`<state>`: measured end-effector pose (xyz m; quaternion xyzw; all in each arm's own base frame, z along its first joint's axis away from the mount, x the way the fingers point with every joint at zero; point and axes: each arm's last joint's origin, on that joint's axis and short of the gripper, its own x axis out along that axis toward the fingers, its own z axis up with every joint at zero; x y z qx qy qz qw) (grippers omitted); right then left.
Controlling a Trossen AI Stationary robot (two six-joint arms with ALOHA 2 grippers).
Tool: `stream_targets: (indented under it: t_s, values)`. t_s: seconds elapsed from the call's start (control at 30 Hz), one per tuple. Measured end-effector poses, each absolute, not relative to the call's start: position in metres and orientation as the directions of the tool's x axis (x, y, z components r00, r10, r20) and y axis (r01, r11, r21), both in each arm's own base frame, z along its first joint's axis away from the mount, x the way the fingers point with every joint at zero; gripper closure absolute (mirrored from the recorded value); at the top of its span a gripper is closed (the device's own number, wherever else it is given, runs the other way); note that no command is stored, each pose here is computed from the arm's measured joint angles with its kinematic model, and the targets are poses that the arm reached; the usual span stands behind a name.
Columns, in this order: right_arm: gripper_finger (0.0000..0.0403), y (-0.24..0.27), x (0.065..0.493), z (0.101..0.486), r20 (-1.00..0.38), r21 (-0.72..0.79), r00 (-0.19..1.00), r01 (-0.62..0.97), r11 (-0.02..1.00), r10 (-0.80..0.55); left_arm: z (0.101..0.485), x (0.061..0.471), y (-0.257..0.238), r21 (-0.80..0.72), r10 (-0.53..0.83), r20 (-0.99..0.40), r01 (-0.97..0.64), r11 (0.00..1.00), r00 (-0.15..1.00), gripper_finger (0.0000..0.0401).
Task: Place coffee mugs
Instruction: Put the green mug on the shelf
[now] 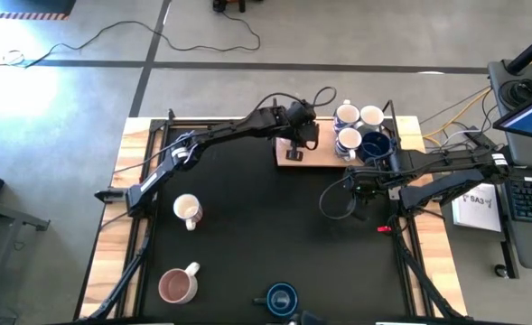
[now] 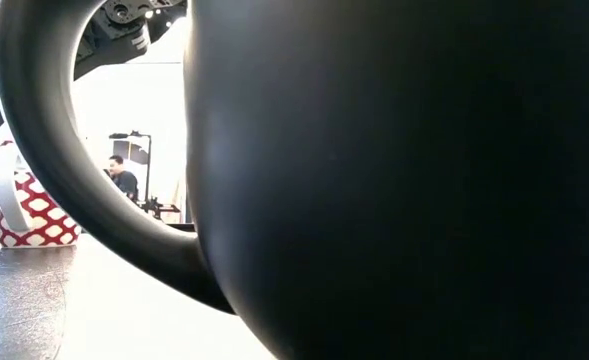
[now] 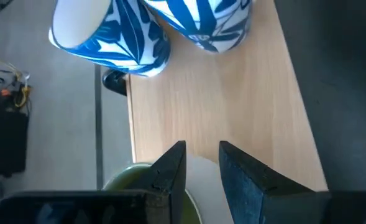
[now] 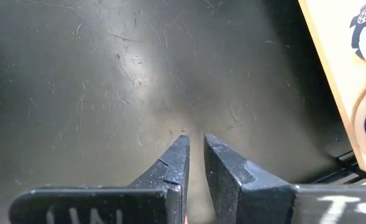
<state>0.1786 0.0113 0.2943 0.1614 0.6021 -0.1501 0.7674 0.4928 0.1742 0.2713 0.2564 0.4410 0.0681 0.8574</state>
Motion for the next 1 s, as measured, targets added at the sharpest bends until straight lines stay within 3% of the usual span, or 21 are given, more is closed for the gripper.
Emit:
stream_targets:
  t_s: [1.0]
  values:
    - [0.0365,0.011,0.179,0.294,-0.972,0.066,0.231,0.42,0.905,-0.036,0.261,0.479,0.198,0.468,0.404,-0.768,0.004,0.884,0.496,0.0323]
